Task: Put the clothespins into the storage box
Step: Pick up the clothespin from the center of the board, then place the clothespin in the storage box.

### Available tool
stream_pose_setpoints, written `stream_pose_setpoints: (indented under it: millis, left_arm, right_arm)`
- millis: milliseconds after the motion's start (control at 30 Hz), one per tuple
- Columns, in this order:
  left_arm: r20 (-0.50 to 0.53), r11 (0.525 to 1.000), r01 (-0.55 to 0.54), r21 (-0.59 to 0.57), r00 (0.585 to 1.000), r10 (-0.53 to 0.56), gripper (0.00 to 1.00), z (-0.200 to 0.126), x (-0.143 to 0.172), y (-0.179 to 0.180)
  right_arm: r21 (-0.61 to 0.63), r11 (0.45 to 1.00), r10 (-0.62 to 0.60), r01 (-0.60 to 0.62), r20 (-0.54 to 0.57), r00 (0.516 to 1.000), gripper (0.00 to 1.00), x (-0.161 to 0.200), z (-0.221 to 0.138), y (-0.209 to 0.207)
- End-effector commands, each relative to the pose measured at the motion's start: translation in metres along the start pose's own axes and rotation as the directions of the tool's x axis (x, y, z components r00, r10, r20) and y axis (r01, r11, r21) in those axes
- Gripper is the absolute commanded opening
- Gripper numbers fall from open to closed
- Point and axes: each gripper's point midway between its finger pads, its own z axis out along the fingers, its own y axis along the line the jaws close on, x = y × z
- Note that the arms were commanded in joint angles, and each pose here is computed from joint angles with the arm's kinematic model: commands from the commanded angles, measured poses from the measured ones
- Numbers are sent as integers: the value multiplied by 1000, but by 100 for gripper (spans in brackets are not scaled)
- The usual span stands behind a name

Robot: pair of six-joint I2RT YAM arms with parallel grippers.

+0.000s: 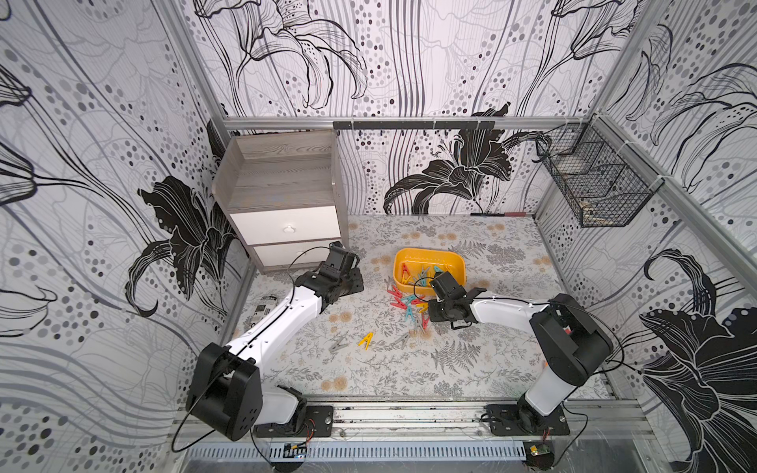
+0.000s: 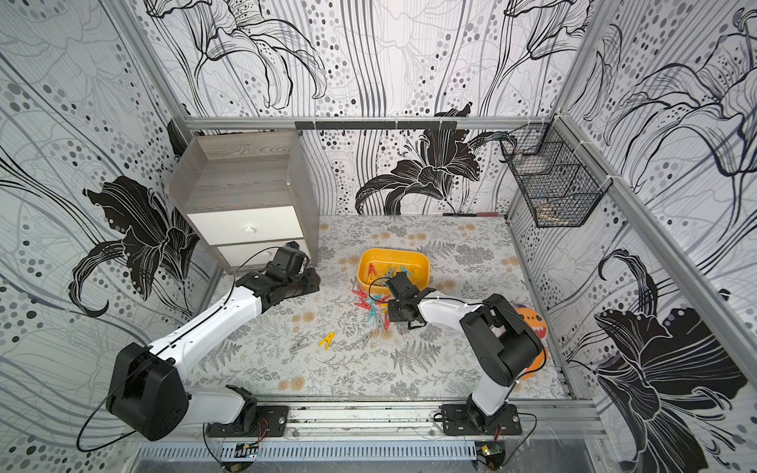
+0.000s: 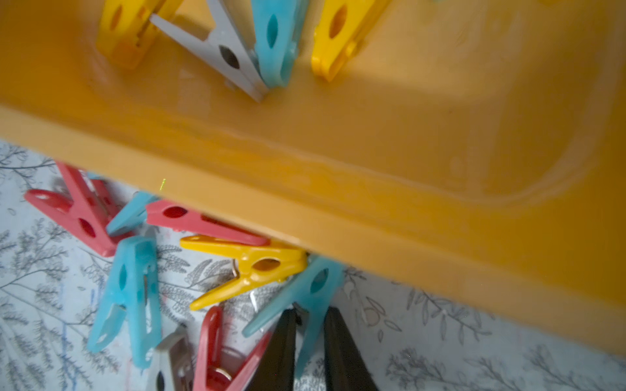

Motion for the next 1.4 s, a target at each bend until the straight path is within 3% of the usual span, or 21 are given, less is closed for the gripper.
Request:
stream_pose_setpoints:
  millis: [0,433,667,800,967,1200,1367]
  left_arm:
    - [31,1000,-4,-1,1000,4,44,-6,-6,0]
    - [27,1000,-6,-5,1000,7,44,-2,-7,-1]
    - [24,1000,-2,3,1000,2,44,-2,-7,-3]
    - [25,1000,1,3,1000,-1,44,-4,-6,-2]
    - [30,1000,5,2,1000,-5,44,-10,-5,2]
    - [24,1000,-1,-6,1000,1,44,-11,-3,3]
    - [17,1000,-4,-13,1000,4,44,-7,-1,5]
  right_arm:
    - [58,998,-13,17,-67,998,14,23,7,-14]
    - [96,994,-66,58,79,995,8,-17,-69,-20]
    - [75,990,-129,116,198,972,7,-92,-93,-6]
    - [44,994,-108,102,187,976,7,-132,-62,-18]
    - [52,992,-124,118,129,984,7,-151,-12,-24]
    - [74,991,-115,112,46,992,9,-145,30,-34]
    - [60,992,-108,106,19,994,18,-136,39,-36]
